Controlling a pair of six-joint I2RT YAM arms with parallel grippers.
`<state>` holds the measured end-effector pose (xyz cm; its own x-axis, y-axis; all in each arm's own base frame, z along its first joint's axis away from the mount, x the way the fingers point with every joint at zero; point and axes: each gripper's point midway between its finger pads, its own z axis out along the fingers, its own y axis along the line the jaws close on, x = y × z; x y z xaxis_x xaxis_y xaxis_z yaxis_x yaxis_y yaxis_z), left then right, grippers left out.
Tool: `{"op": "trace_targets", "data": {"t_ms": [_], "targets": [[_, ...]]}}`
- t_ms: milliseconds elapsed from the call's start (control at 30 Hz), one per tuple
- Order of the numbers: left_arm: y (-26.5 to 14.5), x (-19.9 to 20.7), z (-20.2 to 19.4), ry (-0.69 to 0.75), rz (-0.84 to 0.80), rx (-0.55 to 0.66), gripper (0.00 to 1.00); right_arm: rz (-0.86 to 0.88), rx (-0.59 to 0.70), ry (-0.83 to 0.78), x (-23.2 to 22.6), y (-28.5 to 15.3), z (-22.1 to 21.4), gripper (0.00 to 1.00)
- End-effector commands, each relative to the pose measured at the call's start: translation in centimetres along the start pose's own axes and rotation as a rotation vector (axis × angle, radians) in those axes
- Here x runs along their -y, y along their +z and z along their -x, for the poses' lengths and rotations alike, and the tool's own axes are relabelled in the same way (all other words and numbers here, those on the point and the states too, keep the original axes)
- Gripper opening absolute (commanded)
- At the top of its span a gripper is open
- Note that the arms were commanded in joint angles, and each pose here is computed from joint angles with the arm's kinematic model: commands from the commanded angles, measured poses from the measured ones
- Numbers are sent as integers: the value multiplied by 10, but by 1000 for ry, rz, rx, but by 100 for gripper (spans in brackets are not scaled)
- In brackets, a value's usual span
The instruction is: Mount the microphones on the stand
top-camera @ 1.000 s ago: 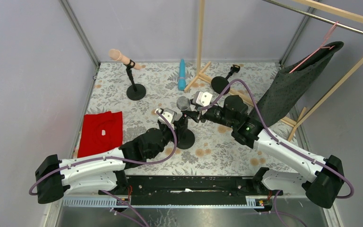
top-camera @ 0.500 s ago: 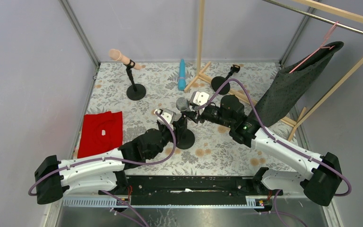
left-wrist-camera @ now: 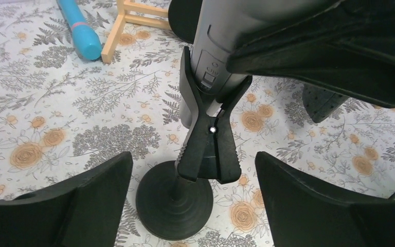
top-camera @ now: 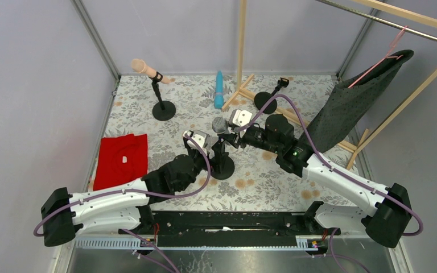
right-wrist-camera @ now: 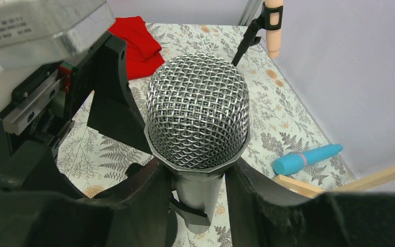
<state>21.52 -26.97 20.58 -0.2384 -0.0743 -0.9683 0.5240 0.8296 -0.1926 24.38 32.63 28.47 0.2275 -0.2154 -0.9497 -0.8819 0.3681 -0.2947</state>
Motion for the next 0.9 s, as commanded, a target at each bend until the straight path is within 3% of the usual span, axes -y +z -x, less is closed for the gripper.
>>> {"op": "trace_targets", "data": {"t_ms": [0,400,633,867], "targets": [[-4,-1,19,-29,6,57,98,15,-7,54,-3,-4,8,14],[-17,-1,32,-19,-33,82,99,-13,106,93,6,-9,51,66],[-30,-6,36,-25,-38,80,99,-46,141,105,12,-17,65,80],[-62,3,63,-47,-169,161,99,-137,234,123,3,-55,46,84]]}}
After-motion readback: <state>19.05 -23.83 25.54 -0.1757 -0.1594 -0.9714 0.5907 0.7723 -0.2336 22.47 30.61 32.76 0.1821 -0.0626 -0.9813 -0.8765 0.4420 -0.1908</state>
